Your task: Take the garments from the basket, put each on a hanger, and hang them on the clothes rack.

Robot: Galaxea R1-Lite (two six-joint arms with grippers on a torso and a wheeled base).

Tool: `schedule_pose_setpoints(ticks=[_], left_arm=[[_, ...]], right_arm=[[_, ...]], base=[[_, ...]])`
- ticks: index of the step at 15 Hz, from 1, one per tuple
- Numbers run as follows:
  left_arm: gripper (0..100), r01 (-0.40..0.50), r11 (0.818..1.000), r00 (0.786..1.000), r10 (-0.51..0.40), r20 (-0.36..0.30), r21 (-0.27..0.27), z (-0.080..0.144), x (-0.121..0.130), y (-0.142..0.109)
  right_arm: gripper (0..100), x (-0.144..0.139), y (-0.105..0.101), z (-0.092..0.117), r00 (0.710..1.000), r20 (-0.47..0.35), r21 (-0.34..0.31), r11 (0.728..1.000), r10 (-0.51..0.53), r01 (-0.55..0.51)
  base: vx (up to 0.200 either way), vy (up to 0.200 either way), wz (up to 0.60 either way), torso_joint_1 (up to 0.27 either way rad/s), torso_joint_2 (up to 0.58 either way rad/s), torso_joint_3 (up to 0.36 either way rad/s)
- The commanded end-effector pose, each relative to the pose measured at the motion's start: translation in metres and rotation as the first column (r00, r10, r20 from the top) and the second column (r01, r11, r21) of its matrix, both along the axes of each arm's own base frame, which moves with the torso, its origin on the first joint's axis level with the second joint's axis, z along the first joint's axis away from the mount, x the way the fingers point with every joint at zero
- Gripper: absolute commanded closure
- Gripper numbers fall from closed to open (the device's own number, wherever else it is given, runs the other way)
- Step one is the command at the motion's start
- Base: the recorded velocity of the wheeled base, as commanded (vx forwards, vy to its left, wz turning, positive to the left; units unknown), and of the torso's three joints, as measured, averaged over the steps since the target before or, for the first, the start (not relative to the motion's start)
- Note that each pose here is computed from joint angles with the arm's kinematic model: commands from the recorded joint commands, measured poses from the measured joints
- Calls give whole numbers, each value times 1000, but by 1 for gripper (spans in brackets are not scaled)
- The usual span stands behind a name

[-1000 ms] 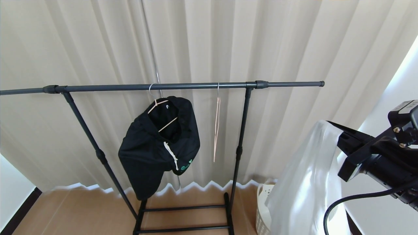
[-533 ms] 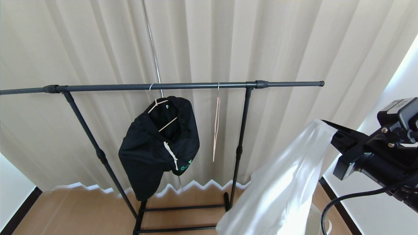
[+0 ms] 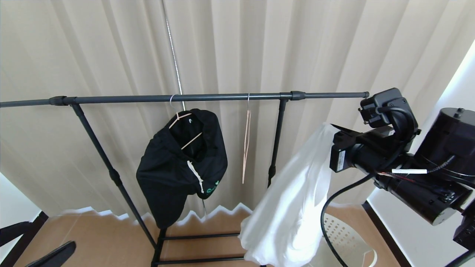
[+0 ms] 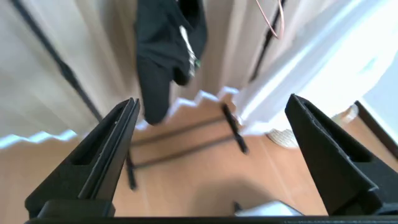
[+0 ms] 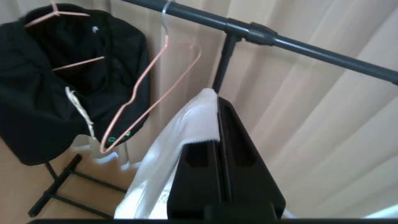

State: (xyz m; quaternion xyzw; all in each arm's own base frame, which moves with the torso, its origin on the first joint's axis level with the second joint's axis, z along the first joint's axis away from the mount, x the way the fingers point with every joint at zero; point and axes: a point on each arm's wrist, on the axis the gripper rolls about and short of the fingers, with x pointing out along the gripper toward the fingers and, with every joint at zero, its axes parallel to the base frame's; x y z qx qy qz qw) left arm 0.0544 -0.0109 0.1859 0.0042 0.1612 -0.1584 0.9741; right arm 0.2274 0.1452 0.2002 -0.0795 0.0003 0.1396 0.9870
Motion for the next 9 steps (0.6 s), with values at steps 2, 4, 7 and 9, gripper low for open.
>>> schedule_pose_setpoints(ticks=[2,4,7,9], left_arm=[[0,151,988,948,-152,-279,-25,12,93,-67],[0,172,985,937,-168,-306,-15,9,120,-108],[0,219,976,922,-209,-326,-4,-1,148,-157],[0,229,973,916,-224,-334,-25,-3,153,-172]], right_arm=[[100,8,13,-5,999,-30,-18,1000,13,-14],[100,2,24,-3,998,-27,-14,998,55,-55],[100,3,29,-6,999,-30,-19,999,35,-35],[100,5,30,-6,999,-32,-14,1000,25,-26]], base=[[0,0,0,0,0,0],[0,0,0,0,0,0],[0,0,0,0,0,0],[0,0,0,0,0,0]])
